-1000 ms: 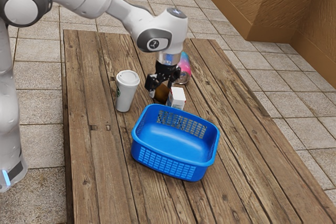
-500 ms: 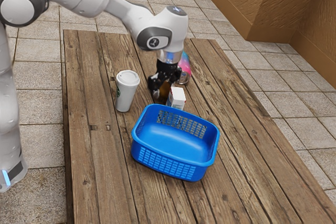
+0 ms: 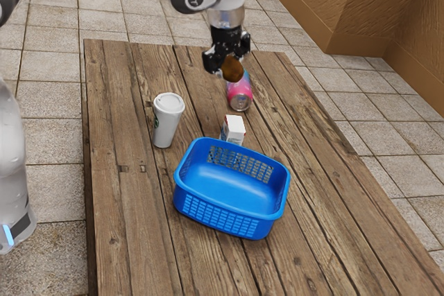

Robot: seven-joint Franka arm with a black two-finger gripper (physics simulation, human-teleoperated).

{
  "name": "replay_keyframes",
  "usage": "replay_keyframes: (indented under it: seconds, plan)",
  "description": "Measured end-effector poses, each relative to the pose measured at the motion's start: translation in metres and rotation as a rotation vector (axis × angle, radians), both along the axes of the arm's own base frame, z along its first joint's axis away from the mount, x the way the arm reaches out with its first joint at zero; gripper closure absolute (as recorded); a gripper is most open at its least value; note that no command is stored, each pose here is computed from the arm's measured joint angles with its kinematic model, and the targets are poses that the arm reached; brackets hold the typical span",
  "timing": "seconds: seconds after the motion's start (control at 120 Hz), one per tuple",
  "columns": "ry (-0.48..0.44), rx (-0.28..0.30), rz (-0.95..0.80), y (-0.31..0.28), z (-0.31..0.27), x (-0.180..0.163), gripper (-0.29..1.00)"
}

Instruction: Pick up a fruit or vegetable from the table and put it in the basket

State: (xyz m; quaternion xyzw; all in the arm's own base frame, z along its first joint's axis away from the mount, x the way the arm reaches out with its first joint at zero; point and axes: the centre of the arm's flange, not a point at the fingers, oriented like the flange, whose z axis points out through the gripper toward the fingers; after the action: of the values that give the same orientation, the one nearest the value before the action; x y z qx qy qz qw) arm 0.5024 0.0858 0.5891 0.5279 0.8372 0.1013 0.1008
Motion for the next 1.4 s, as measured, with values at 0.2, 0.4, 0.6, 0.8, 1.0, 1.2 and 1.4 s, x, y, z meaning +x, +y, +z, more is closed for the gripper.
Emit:
replay_keyframes:
  seconds: [0.2,0.4,0.6,0.8,1.0,1.2,1.4]
  plan:
    - [0.025,0.053,-0.167,-0.097,0.022,-0.007,0.39]
    - [0.084,0.086,-0.28,-0.161,0.011,-0.015,0.42]
    - [0.112,0.099,-0.348,-0.198,0.003,-0.019,0.42]
    - [0.124,0.105,-0.412,-0.231,-0.003,-0.017,0.41]
    - [0.136,0.094,-0.438,-0.241,-0.012,-0.007,0.42]
    - [0.123,0.095,-0.459,-0.251,-0.008,-0.002,0.29]
    - [0.122,0.109,-0.484,-0.265,-0.008,-0.008,0.07]
